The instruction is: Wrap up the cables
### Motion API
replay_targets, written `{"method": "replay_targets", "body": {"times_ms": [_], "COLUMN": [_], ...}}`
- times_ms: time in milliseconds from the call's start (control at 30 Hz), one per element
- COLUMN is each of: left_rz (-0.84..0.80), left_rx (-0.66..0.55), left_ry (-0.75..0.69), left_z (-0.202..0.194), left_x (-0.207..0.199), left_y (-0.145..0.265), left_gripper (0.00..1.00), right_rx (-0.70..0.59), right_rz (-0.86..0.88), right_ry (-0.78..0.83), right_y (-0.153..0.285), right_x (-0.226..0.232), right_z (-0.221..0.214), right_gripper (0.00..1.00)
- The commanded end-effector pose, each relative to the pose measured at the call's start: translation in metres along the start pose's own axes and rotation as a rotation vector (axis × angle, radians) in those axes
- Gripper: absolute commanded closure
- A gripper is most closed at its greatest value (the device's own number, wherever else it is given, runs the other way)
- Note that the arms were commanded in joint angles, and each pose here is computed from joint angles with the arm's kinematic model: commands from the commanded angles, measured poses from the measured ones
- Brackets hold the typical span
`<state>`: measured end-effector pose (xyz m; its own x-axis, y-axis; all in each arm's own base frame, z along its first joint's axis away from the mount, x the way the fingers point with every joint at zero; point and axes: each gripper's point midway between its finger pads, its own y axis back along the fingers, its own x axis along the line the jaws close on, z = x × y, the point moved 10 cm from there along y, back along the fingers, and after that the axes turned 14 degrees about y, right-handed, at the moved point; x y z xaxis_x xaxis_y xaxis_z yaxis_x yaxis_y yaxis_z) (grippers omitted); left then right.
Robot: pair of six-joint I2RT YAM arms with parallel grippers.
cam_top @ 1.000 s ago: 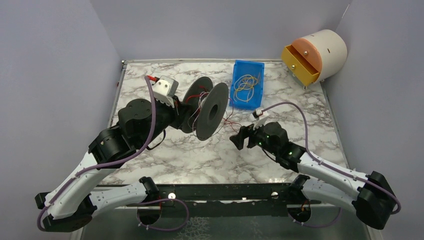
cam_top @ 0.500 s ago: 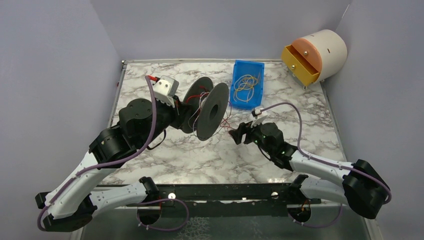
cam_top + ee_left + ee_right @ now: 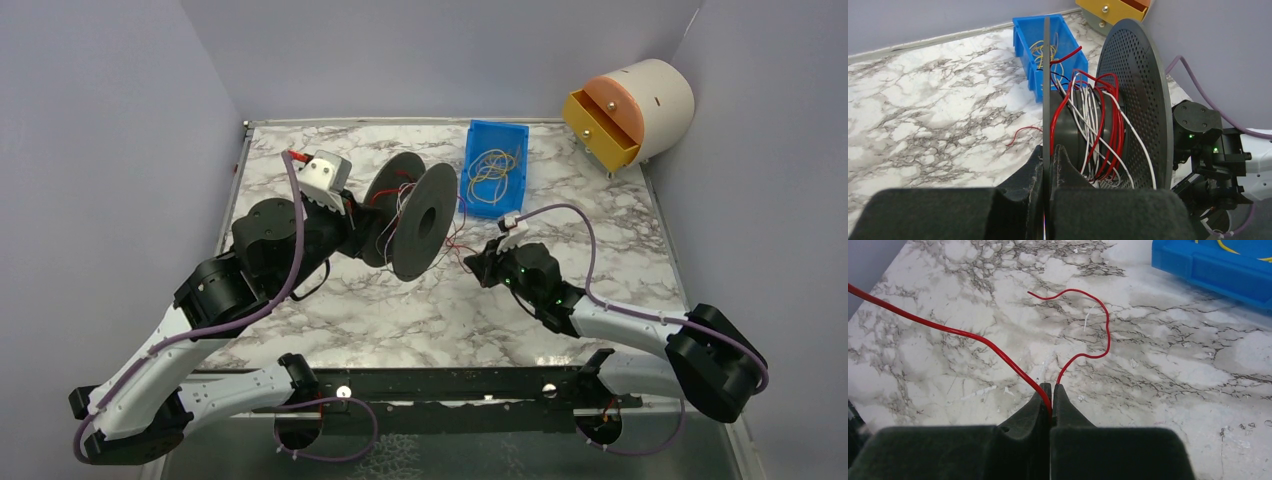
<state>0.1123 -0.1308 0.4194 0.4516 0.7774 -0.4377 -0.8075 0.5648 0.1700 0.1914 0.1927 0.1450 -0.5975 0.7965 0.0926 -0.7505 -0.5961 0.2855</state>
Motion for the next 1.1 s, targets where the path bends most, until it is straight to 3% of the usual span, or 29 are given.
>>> {"method": "replay_targets", "body": {"times_ms": [0,467,767,1067], "left_rz": [-0.052,0.027,0.155,0.317], "left_rx": [-0.16,-0.288,-0.364,-0.389], "left_ry": [0.103,0.203,0.216,0.14], "left_z": [0.033,0.03,0.017,-0.001], "left_x": [-0.012,-0.006,0.007,0.021], "left_y": [0.015,0.0,-0.02,-0.043], "left_gripper": [1.0,1.0,1.0,1.0], "right_rx": [-0.004,0.111,0.137,0.147], "right_rz": [0.052,0.22,0.28,0.327], "right_ry": [-0.022,-0.122,-0.025,0.085], "right_y": [0.004,0.019,0.043,0.079], "right_x": [0.003,0.028,0.085,0.138], "right_z": [-0.002,-0.041,-0.035,-0.013], "right_gripper": [0.99,0.99,0.99,0.99]}}
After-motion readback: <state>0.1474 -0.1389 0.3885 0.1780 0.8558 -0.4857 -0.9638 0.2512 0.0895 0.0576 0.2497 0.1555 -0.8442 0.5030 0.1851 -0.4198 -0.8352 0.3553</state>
